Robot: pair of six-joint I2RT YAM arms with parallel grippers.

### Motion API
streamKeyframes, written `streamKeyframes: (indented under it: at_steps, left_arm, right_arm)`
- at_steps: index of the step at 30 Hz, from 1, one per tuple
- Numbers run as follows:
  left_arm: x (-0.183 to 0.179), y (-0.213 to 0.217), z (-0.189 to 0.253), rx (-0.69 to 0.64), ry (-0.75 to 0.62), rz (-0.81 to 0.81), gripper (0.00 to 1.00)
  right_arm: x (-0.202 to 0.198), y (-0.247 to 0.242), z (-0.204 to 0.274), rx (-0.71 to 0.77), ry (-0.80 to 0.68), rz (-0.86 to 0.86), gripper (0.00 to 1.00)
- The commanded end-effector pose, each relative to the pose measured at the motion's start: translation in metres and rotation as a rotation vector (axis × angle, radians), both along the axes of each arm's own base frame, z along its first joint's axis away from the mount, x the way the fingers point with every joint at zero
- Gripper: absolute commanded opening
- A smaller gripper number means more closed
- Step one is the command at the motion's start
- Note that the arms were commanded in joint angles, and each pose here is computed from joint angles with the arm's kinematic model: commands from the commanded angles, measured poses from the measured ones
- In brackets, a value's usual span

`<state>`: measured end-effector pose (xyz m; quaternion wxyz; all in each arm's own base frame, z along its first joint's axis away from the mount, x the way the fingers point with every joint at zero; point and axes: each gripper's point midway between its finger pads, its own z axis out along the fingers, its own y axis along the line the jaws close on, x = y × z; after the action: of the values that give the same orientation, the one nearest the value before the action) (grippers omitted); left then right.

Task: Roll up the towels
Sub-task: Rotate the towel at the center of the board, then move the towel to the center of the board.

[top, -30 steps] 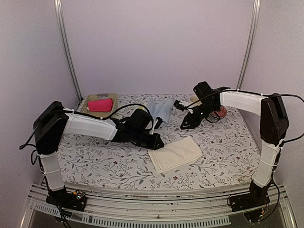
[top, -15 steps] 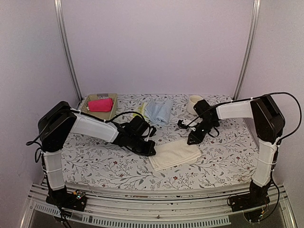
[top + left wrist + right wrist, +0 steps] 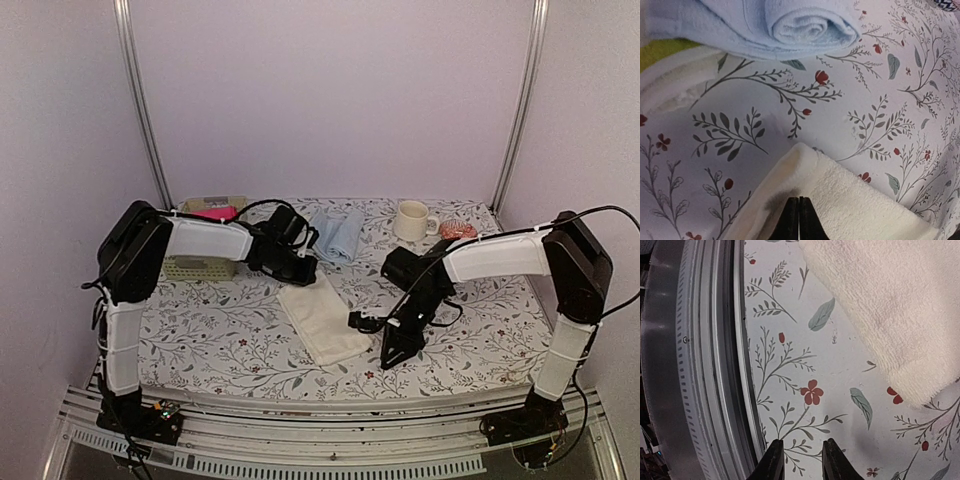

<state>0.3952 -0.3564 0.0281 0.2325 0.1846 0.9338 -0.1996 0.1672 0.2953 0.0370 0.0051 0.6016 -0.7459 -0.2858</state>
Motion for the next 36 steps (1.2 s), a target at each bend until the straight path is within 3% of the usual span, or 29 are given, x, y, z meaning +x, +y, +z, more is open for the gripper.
streamKeyframes:
  at_steps: [1,4,10,13,19,26,36]
  left_arm:
    - [-0.004,-0.004,0.054,-0.044,-0.088,-0.065,0.06]
    - [-0.026,-0.004,0.082,-0.098,-0.121,-0.07,0.08]
    - [-0.063,0.018,0.071,-0.103,-0.077,-0.031,0.09]
    - [-0.061,0.03,0.059,-0.057,-0.086,0.001,0.09]
    - [-0.037,0.028,0.043,-0.017,-0.101,0.003,0.09]
    - [-0.022,0.0,-0.011,0.014,-0.038,-0.062,0.09]
    - [-0.062,-0.09,-0.04,-0.074,0.006,-0.3,0.1]
  right_arm:
    - [0.003,0.007,0.056,0.152,0.043,-0.01,0.3]
    - [0.012,0.007,0.073,0.211,0.025,-0.036,0.3]
    - [0.051,-0.004,0.084,0.303,-0.068,-0.139,0.3]
    - [0.073,-0.009,0.091,0.357,-0.129,-0.191,0.3]
    - [0.083,-0.017,0.082,0.329,-0.204,-0.217,0.31]
    - [0.09,-0.024,0.072,0.296,-0.231,-0.242,0.3]
    - [0.092,-0.028,0.076,0.296,-0.248,-0.251,0.3]
